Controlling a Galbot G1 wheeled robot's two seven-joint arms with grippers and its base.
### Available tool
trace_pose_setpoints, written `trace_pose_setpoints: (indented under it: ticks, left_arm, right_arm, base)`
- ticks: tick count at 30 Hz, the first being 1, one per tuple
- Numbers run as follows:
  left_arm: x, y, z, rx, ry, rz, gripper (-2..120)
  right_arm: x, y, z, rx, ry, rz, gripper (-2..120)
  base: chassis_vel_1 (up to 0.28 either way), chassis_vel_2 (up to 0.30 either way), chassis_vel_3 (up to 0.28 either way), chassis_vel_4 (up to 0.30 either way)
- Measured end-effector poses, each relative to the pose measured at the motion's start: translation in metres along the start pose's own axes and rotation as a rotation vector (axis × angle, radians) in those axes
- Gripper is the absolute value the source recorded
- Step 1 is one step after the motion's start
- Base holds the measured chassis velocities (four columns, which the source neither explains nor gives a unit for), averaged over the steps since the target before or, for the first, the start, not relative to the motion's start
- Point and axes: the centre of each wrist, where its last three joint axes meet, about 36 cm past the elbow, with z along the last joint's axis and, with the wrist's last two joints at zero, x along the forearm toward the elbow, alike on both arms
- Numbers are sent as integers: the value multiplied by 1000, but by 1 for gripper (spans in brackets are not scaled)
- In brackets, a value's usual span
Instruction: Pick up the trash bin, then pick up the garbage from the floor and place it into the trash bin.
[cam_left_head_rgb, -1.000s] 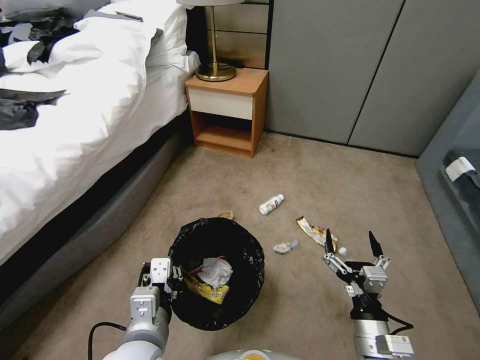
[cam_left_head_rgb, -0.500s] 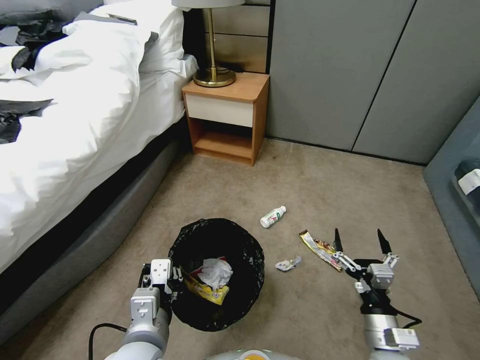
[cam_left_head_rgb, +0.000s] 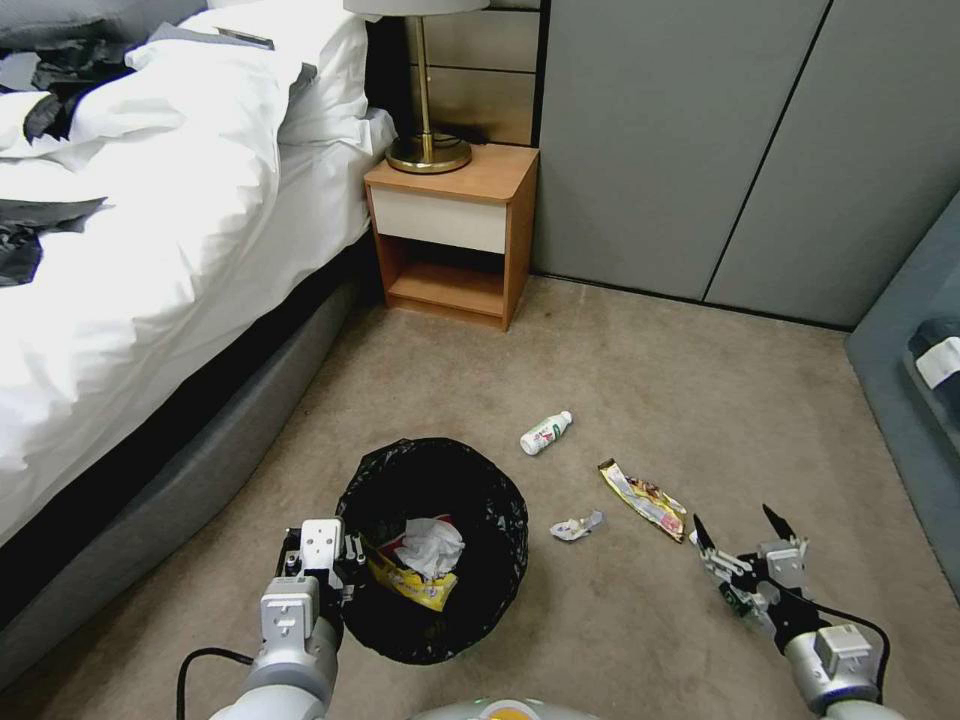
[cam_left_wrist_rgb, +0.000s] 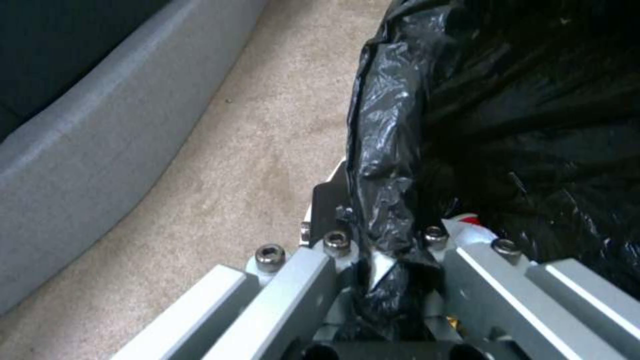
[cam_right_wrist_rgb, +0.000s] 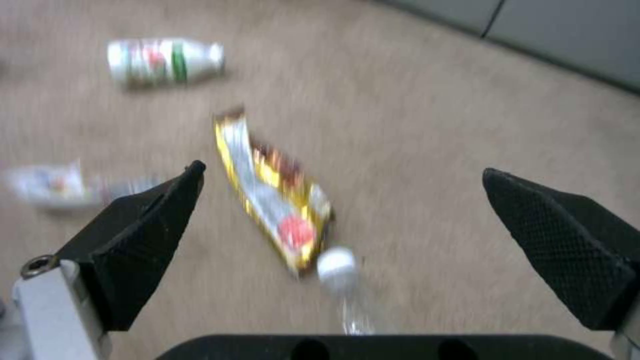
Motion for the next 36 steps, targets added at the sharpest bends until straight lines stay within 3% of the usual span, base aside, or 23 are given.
trace_pose_setpoints:
  ticks: [2,8,10,17,28,36]
  left_arm:
    - [0,1,0,-2,1,-1,1]
    - [1,2,0,-4,-1,-6,1]
    - [1,2,0,-4,-1,-6,1]
    - [2,0,1,-8,3,-3,1]
    - [5,0,1,-9,2,-7,1]
    - [7,0,1,-9,0,-7,1]
  right_arm:
    - [-5,-19,16,11,45,-67,100]
    - [-17,-42,41,5,79,-173,100]
    - [-19,-44,45,2,83,-181,100]
    - [-40,-64,101,-9,172,-201,100]
    - [-64,-51,125,-45,219,-166,100]
    - [-76,-45,129,-59,220,-140,82]
  base:
    - [0,0,0,0]
    - [0,0,0,0]
    - [0,0,0,0]
    - [0,0,0,0]
    - [0,0,0,0]
    - [0,0,0,0]
